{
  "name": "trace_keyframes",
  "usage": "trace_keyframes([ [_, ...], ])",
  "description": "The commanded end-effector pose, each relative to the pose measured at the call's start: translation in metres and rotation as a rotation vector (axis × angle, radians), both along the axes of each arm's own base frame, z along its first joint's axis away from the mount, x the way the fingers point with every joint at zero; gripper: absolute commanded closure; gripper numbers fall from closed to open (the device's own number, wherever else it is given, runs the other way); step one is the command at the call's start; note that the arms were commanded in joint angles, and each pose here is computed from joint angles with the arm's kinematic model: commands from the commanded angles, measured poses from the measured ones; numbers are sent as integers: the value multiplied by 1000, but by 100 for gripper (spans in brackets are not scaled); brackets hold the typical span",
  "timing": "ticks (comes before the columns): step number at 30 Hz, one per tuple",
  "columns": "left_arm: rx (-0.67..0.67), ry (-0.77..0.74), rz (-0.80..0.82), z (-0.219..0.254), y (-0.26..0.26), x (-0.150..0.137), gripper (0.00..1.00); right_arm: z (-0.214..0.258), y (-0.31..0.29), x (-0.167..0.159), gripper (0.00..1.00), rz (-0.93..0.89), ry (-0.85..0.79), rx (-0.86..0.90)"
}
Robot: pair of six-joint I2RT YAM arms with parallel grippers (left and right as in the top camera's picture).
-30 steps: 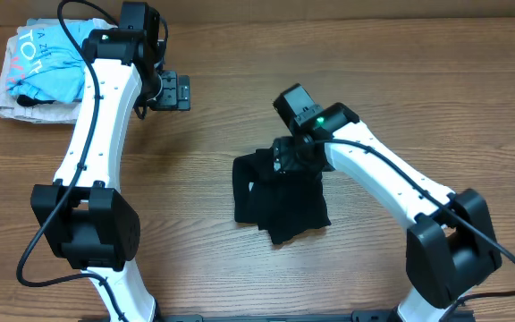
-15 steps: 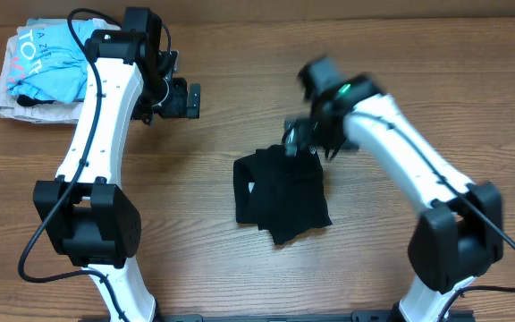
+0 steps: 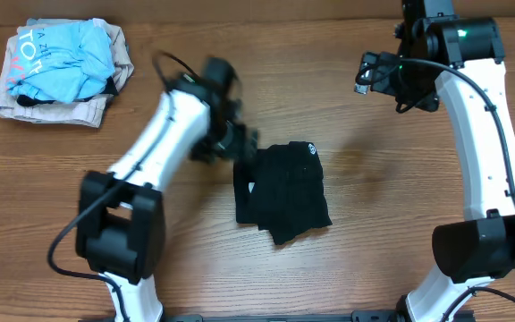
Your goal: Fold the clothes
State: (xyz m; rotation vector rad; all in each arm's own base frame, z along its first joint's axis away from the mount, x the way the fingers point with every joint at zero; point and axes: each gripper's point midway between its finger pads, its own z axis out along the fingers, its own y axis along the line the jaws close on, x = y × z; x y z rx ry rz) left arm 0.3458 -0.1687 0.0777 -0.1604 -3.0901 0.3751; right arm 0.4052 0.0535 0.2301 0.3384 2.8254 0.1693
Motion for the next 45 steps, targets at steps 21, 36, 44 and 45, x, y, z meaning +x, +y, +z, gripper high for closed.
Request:
trace_keyframes([
  [21,-118,-75,-400,-70,-46,-66,0,6,6,-4,0,36,-6,29],
  [36,408,-362,-260,-76,51,17,0,5,6,-4,0,36,-2,29],
  [44,242,-388,-249,-75,40,30,0,5,6,-3,0,36,-9,29],
  [45,184,-378,-276,-75,30,26,0,6,6,-2,0,36,-11,30],
])
